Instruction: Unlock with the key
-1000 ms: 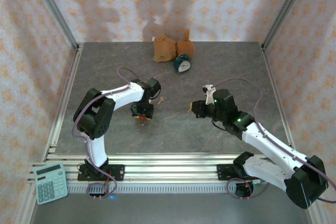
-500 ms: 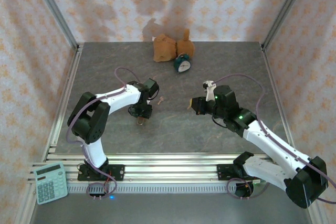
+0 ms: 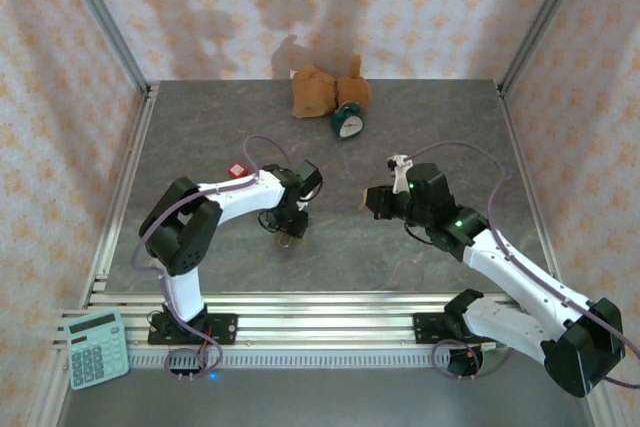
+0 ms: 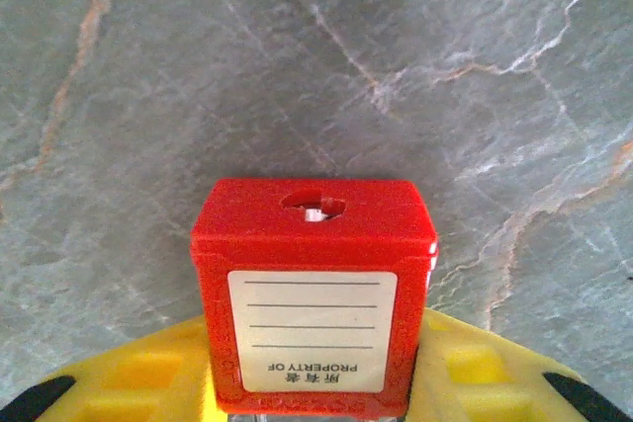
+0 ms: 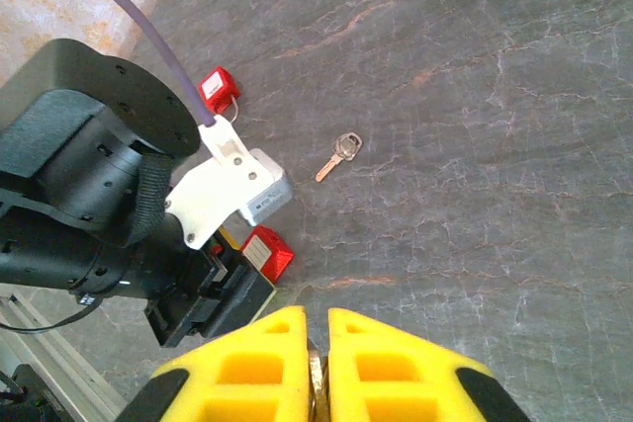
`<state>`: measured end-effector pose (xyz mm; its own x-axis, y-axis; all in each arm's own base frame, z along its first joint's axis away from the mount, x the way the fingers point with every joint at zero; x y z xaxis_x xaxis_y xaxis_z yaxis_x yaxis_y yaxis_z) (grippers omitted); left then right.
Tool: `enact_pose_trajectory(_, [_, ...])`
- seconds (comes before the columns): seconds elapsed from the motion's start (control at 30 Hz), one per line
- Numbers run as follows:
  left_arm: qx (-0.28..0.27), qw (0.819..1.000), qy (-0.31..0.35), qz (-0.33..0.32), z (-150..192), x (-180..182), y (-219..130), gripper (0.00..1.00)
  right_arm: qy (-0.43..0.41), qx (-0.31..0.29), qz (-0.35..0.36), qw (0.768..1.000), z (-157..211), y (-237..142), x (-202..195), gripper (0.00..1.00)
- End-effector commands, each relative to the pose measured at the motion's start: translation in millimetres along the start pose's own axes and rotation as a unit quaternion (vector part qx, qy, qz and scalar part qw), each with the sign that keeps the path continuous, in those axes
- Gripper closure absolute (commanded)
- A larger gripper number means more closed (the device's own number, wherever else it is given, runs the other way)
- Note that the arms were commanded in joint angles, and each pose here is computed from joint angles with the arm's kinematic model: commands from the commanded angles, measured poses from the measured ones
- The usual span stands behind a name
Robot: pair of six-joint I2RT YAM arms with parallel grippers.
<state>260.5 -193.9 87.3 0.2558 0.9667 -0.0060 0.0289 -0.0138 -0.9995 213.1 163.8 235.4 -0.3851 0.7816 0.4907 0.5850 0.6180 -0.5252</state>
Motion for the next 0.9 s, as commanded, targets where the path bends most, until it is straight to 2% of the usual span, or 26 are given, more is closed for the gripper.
enact_pose_trajectory(0.0, [0.046, 0.999, 0.011, -0.016, 7.6, 1.3, 9.5, 0.55, -0.002, -0.016, 0.008, 1.000, -3.1, -7.3, -0.4, 0.90])
enact_pose_trajectory(0.13, [0.057, 0.997, 0.018, -0.040, 6.5, 4.5, 3.5, 0.39, -0.003, -0.020, 0.010, 1.000, -0.8, -9.5, -1.9, 0.90])
enact_pose_trajectory(0.23, [0.055, 0.997, 0.020, -0.051, 4.3, 6.0, -1.3, 0.36, -0.003, -0.022, 0.012, 1.000, 1.6, -10.7, -3.5, 0.90])
enact_pose_trajectory(0.33, [0.047, 0.997, 0.019, -0.057, 0.2, 6.1, -5.1, 0.41, -0.004, -0.024, 0.013, 1.000, 2.5, -11.5, -4.3, 0.90])
enact_pose_trajectory(0.57, [0.068, 0.994, 0.023, -0.084, -2.8, 6.3, 10.8, 0.54, -0.006, -0.026, 0.009, 1.000, 2.8, -13.0, -3.5, 0.90])
enact_pose_trajectory(0.87, [0.056, 0.990, 0.032, -0.122, -0.8, 8.9, 19.7, 0.60, -0.005, -0.022, 0.007, 1.000, 4.0, -12.3, -3.6, 0.90])
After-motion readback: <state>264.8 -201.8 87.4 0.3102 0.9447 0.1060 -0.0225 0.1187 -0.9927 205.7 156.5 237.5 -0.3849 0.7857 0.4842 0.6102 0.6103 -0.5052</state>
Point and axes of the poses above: each hand's point on the last joint's axis, 136 mm out from that joint toward the fingers, its own y axis out along the fingers, its own x axis along the line the jaws close on, z = x × y, the point moved 7 cm from there along -y, back along the fingers, and after that the axes turned 2 degrees about -y, right-handed, at the moved point
